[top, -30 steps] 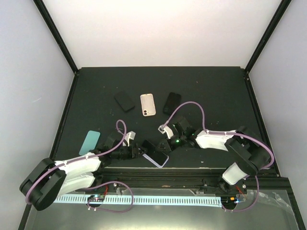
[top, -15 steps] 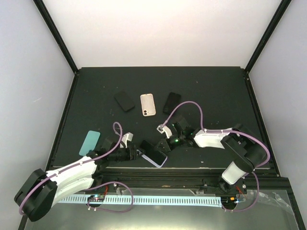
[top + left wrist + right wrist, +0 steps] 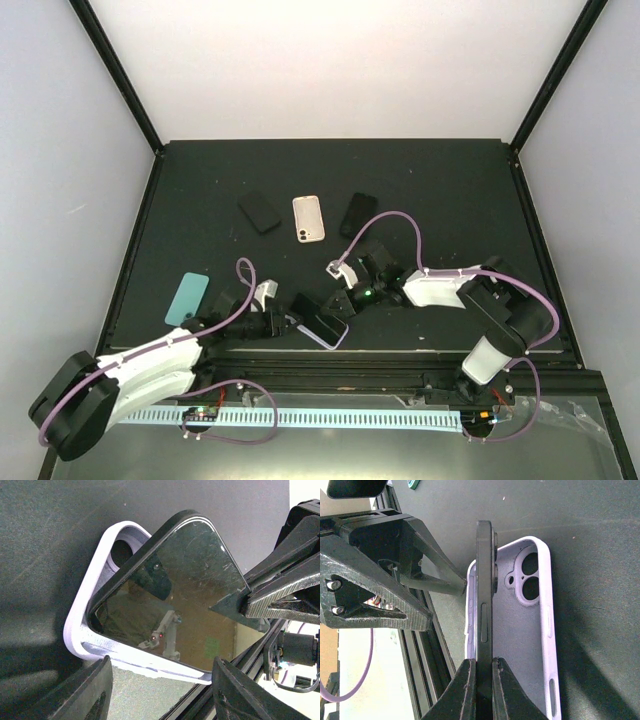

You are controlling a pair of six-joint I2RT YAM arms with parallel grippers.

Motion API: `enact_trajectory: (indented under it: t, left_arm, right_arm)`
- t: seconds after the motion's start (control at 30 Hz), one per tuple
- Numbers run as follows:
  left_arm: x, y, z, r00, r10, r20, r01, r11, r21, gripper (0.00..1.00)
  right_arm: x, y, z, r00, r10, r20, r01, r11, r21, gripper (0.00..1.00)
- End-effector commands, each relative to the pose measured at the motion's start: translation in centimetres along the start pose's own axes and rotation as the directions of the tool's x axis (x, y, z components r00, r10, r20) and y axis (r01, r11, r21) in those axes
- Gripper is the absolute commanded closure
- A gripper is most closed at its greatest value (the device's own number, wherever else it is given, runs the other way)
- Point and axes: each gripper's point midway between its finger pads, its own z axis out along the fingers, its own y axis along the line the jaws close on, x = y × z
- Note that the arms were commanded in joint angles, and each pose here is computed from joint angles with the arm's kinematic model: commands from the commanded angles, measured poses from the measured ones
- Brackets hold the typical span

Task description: Put the phone into the phone case

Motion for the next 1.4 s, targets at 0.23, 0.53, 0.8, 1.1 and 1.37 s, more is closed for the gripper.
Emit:
enact_trajectory:
  t: [0.23,0.53,0.8,1.1,1.37]
  left_arm:
    - [1.3,1.0,1.2,0.998,-0.046,-0.048,0.043,0.997,-0.063,0.42]
    - [1.0,1.1,1.6,0.998,-0.037,-0.048,0.032,0.994,-0.107,0.43]
    - [0.1,0.9,-0.1,0.999,-0.051,-0.001,0.05,0.984,-0.171,0.42]
    - [1.4,2.4,-0.5,0.996,-0.084,-0.015,0.08,0.978,-0.193,0.42]
    - [1.1,2.4,0.3,0.997,-0.072,-0.016,0.068,0.98,-0.188,0.48]
  right_arm:
    - [1.0,-2.4,1.1,0.999,0.042,-0.034,-0.04,0.998,0.058,0.98]
    - [1.8,-3.4,1.3,0.995,0.084,-0.048,-0.079,0.992,0.097,0.96]
    - [0.7,-2.8,-0.7,0.995,0.097,0.019,-0.099,0.98,0.174,0.8]
    - [-0.6,-3.0,-2.2,0.992,0.101,0.072,-0.116,0.959,0.259,0.58]
    - [-0.6,-3.6,-1.1,0.99,0.133,0.055,-0.143,0.96,0.24,0.47]
